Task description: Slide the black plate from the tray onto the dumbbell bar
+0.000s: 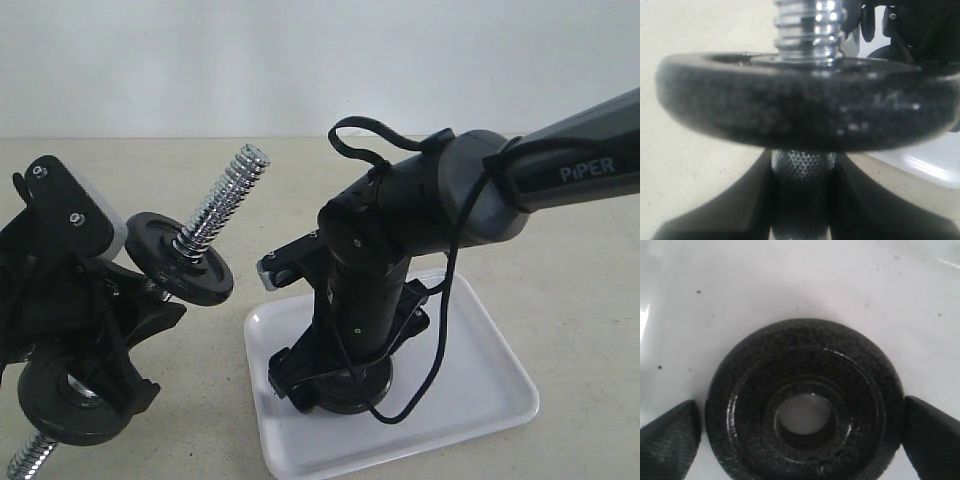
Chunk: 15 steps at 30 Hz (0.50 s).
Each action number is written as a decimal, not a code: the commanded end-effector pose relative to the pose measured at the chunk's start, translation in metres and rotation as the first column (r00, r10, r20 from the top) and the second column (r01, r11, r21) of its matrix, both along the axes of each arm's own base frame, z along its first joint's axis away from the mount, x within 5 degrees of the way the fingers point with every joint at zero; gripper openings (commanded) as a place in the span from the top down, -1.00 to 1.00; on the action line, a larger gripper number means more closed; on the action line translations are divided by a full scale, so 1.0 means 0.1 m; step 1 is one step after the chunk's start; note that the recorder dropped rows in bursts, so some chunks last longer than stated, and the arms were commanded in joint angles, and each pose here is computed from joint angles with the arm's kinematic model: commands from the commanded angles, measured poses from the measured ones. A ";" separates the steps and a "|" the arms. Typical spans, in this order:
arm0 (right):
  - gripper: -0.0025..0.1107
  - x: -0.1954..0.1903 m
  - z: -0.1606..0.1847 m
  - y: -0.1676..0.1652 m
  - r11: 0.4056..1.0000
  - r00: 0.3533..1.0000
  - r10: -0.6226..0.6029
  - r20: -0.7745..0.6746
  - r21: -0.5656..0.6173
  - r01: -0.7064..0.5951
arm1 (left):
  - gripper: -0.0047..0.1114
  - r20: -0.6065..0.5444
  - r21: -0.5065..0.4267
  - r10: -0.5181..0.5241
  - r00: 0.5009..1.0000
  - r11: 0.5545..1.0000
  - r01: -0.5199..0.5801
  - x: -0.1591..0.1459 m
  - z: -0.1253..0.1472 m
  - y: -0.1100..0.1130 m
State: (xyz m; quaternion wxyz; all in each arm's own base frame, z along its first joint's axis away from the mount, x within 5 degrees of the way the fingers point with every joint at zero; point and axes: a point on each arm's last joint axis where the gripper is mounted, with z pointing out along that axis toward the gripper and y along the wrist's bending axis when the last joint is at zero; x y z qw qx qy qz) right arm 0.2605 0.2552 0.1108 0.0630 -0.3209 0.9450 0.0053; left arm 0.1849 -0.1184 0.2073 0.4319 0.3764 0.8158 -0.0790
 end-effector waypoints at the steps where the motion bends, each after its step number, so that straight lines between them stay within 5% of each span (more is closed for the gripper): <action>1: -0.51 -0.10 -0.43 -0.13 0.990 0.994 0.032 -0.102 -0.136 -0.045 | 0.84 0.066 -0.090 -0.009 0.998 0.996 0.015 0.02 0.27 -0.05; 6: 0.96 -0.11 -0.43 -0.14 0.988 0.993 0.024 -0.112 -0.146 -0.041 | 0.84 0.066 -0.090 -0.009 0.998 0.996 0.015 0.02 0.27 -0.05; 15: 0.96 -0.11 -0.43 -0.13 0.990 0.994 0.015 -0.112 -0.137 -0.031 | 0.84 0.066 -0.090 -0.009 0.998 0.996 0.015 0.02 0.27 -0.05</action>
